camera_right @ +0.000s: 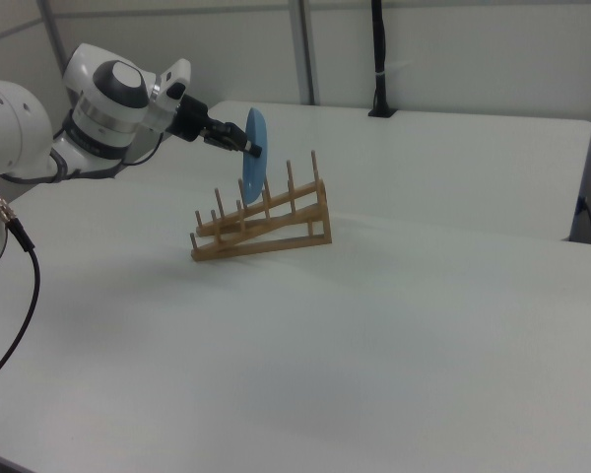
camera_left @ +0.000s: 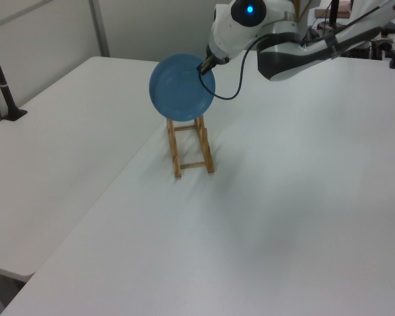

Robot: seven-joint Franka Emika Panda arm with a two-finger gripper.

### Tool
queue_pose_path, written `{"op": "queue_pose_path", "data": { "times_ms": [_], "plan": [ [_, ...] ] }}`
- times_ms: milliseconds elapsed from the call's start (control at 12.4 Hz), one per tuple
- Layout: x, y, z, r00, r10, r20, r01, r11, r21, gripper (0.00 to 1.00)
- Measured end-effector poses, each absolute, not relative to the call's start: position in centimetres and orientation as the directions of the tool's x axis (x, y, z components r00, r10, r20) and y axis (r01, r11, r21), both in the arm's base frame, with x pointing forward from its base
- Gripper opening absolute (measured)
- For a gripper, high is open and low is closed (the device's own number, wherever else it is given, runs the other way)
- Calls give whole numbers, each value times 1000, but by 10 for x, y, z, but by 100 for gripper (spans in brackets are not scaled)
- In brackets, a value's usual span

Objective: Place plate in plate rack
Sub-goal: 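Lower the blue plate edge-down into a slot of the rack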

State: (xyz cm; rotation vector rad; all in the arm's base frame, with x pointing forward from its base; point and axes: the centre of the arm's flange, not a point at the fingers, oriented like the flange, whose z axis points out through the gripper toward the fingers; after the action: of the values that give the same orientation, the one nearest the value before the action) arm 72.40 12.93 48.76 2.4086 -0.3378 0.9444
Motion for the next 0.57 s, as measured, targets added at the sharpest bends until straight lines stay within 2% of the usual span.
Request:
{"op": "queue_pose_path", "data": {
  "times_ms": [485, 566],
  "plan": [
    [728, 142, 456, 746, -2, 666, -375, -828, 418, 6],
    [729, 143, 451, 751, 0, 660, -371, -828, 421, 18]
  ]
}}
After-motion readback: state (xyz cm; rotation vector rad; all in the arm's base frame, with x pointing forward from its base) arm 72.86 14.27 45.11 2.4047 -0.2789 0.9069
